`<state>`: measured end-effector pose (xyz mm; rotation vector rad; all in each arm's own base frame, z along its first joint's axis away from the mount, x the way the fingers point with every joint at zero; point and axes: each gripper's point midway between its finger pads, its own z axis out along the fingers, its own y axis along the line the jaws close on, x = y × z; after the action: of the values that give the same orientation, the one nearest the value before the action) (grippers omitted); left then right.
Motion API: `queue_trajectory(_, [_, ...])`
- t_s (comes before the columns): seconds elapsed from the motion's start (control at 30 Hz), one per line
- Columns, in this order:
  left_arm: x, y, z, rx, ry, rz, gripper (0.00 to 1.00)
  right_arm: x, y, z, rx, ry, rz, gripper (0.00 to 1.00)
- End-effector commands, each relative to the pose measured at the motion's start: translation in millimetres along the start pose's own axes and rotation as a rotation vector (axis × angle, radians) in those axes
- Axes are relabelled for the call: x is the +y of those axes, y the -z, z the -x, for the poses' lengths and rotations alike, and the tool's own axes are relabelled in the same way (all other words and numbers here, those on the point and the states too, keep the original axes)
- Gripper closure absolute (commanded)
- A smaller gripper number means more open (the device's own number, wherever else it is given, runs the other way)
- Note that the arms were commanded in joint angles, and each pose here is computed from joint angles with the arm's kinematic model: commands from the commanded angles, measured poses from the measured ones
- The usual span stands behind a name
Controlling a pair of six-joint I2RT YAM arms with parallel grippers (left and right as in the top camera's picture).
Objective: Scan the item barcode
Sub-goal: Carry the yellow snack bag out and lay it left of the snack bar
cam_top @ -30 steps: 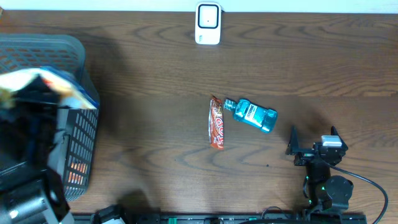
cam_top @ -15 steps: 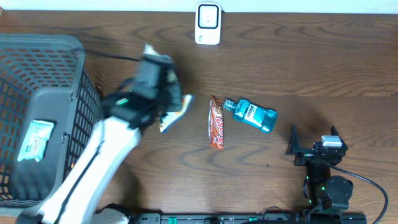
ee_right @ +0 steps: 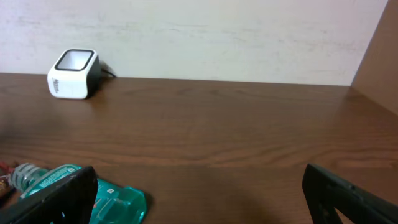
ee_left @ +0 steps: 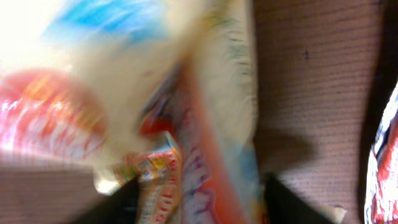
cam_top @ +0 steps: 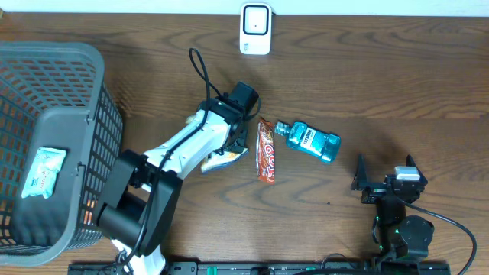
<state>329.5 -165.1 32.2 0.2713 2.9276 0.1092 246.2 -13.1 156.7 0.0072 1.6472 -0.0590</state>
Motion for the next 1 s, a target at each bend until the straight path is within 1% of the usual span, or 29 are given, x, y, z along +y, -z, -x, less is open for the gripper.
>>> queue_trajectory(0.0, [6.8,30.5,10.1,-0.056,-0.002,0.011,0.11,-1.6,0.0,-1.4,0.004,0.004,-0.007,0.01])
queue_trajectory(0.13, [9.7,74.6,21.7,-0.133,0.013,-0.016,0.10,-1.6,0.0,-1.4,0.004,0.004,-0.007,0.01])
queue_trajectory(0.23, [11.4,111.9,34.4,-0.246,0.045,-0.057,0.11,-1.7,0.0,-1.3,0.004,0.004,-0.007,0.01])
queue_trajectory(0.27, [12.0,120.8,37.0,-0.275,0.068,-0.070,0.18,-1.6,0.0,-1.3,0.004,0.004,-0.007,0.01])
queue_trajectory(0.37, [13.7,145.3,44.8,-0.357,0.150,-0.113,0.49,-1.6,0.0,-1.4,0.004,0.004,-0.007,0.01])
queue_trajectory(0.4, [13.6,150.0,46.6,-0.373,0.174,-0.124,0.65,-1.6,0.0,-1.4,0.004,0.004,-0.007,0.01])
queue_trajectory(0.43, [13.6,151.7,47.4,-0.379,0.193,-0.130,0.76,-1.6,0.0,-1.4,0.004,0.004,-0.007,0.01])
queue_trajectory(0.47, [13.8,151.6,47.5,-0.377,0.212,-0.134,0.86,-1.7,0.0,-1.3,0.004,0.004,-0.007,0.01])
queue_trajectory(0.5, [13.7,149.3,46.7,-0.371,0.223,-0.133,0.90,-1.6,0.0,-1.4,0.004,0.004,-0.007,0.01])
queue_trajectory(0.53, [13.6,146.0,45.5,-0.362,0.236,-0.132,0.92,-1.6,0.0,-1.4,0.004,0.004,-0.007,0.01])
queue_trajectory(0.7, [11.3,118.0,38.3,-0.285,0.306,-0.112,0.92,-1.6,0.0,-1.4,0.004,0.004,-0.007,0.01])
queue_trajectory(0.83, [8.7,86.8,31.2,-0.202,0.363,-0.079,0.92,-1.6,0.0,-1.4,0.004,0.004,-0.007,0.01])
queue_trajectory(0.97, [7.4,51.5,18.3,-0.097,0.452,-0.028,0.93,-1.6,0.0,-1.4,0.004,0.004,-0.007,0.01])
